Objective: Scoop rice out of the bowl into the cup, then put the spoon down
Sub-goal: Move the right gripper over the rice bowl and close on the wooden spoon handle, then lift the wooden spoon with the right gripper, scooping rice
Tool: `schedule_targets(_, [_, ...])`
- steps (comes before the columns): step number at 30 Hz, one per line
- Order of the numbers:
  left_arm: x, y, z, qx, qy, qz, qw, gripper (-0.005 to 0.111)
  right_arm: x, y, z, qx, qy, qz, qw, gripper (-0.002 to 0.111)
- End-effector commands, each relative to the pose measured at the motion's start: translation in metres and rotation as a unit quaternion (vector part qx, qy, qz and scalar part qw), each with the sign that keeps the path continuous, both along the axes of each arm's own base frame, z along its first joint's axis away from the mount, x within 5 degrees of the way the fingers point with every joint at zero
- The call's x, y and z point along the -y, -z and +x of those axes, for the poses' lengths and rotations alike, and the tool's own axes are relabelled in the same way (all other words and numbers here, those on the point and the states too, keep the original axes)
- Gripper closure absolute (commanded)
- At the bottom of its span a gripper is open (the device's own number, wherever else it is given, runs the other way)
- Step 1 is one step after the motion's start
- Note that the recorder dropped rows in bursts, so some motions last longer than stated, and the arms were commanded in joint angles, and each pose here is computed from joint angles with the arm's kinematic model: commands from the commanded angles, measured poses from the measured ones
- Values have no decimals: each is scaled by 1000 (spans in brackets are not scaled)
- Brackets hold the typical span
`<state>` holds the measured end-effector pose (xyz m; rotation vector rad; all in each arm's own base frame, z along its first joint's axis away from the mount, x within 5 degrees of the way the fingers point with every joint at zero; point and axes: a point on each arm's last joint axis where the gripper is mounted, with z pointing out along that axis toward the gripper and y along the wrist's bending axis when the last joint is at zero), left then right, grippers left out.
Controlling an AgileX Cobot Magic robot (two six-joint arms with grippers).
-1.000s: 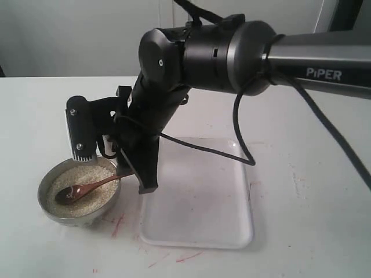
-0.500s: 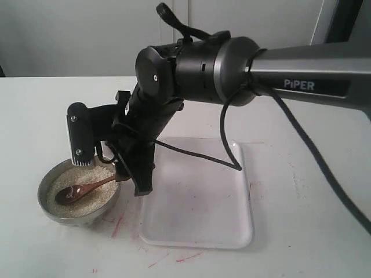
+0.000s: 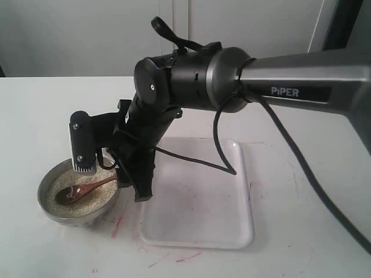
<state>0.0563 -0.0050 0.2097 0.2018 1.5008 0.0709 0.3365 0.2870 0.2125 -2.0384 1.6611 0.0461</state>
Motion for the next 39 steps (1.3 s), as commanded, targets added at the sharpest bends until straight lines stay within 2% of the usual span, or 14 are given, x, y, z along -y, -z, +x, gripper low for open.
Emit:
schedule_targets(1, [0,-2,0,4,2,-4,1000,92,-2,4,3,-1,5,2,1000,51])
schedule_targets(13, [0,-2,0,4,2,-4,1000,92,-1,19,6,-1,1,-23,1000,53])
schedule_targets(27, [0,-2,0,4,2,-4,1000,92,-1,20,6,-1,0,-25,1000,73])
schedule_targets(39, [0,-2,0,4,2,-4,1000,92,1,22,8,3,6,-35,999,73])
